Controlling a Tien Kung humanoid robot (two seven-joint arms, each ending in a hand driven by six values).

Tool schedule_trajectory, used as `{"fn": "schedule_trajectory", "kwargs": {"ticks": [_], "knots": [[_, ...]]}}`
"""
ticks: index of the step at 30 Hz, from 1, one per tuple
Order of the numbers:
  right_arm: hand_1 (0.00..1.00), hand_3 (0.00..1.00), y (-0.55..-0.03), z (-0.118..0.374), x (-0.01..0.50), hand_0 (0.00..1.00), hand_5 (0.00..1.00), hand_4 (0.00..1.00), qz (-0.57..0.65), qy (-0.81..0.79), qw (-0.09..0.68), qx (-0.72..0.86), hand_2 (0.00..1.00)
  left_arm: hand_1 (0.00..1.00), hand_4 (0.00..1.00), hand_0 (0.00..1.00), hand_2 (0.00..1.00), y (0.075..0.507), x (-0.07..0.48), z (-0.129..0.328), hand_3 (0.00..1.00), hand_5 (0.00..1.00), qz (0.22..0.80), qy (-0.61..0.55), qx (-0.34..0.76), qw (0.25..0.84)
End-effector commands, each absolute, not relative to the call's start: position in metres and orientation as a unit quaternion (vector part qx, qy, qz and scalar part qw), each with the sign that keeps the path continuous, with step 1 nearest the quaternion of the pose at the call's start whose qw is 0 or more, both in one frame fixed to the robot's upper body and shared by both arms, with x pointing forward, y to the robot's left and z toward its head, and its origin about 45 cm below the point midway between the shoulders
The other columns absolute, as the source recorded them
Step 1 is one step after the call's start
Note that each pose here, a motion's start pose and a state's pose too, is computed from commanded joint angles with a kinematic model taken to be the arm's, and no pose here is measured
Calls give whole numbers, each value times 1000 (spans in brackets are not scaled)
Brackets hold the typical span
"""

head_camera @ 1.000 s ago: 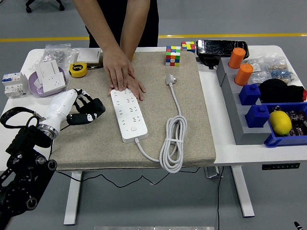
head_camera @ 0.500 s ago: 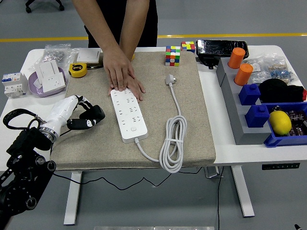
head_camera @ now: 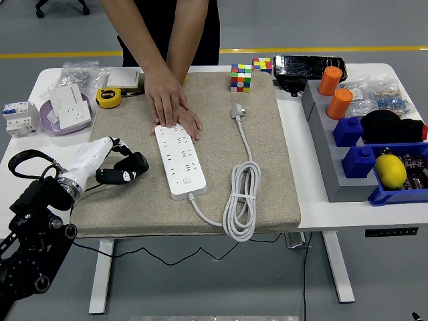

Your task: Pick up the plug,place it near the board,insert it into the board,press the button

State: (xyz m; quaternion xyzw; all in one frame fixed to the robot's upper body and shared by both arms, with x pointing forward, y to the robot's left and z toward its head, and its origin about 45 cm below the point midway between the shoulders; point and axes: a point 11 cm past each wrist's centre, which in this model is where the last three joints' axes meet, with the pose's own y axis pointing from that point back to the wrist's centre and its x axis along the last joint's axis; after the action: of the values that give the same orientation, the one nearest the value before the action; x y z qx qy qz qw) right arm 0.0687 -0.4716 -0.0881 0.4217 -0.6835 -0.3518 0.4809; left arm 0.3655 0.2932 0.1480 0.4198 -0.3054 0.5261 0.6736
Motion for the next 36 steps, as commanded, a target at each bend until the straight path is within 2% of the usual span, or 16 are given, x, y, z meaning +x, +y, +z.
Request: {"fn": "schedule_trajectory", "kwargs": {"ticks": [1,6,7,12,13,18,19,23,32,36], "knots": [[898,870,-472,-88,69,934,998,998,-352,-684,481,422,838,924,998,814,898,293,366,148,869,520,526,-304,419,675],[898,870,-471,-88,69,934,998,998,-353,-684,479,421,838,924,998,814,898,293,366,151,869,520,534,-295,399,684],[898,870,-471,-88,69,933,998,998,-353,-684,479,421,838,998,998,924,988,292,366,153,963,817,539,-290,389,688],[898,870,-469,-89,68,933,998,998,-355,-684,479,421,838,998,998,924,988,290,363,160,963,817,589,-243,301,710],[898,869,-469,-90,67,933,998,998,-355,-684,479,421,838,967,998,909,934,290,361,161,918,998,599,-228,281,714],[898,869,-467,-91,64,933,998,998,-358,-683,479,420,838,967,998,909,934,286,351,150,918,998,630,-136,211,735],[898,869,-467,-91,63,933,998,998,-359,-683,479,420,838,926,998,897,903,284,349,148,887,998,632,-118,200,739],[898,869,-465,-92,63,933,998,998,-361,-683,477,420,838,926,998,897,903,281,343,145,887,998,652,-44,141,743],[898,869,-459,-95,61,931,998,998,-366,-681,474,421,838,913,998,916,873,297,339,155,869,998,705,84,-19,704],[898,869,-458,-95,61,931,998,998,-367,-681,473,421,838,913,998,916,873,300,339,156,869,998,708,89,-27,700]]}}
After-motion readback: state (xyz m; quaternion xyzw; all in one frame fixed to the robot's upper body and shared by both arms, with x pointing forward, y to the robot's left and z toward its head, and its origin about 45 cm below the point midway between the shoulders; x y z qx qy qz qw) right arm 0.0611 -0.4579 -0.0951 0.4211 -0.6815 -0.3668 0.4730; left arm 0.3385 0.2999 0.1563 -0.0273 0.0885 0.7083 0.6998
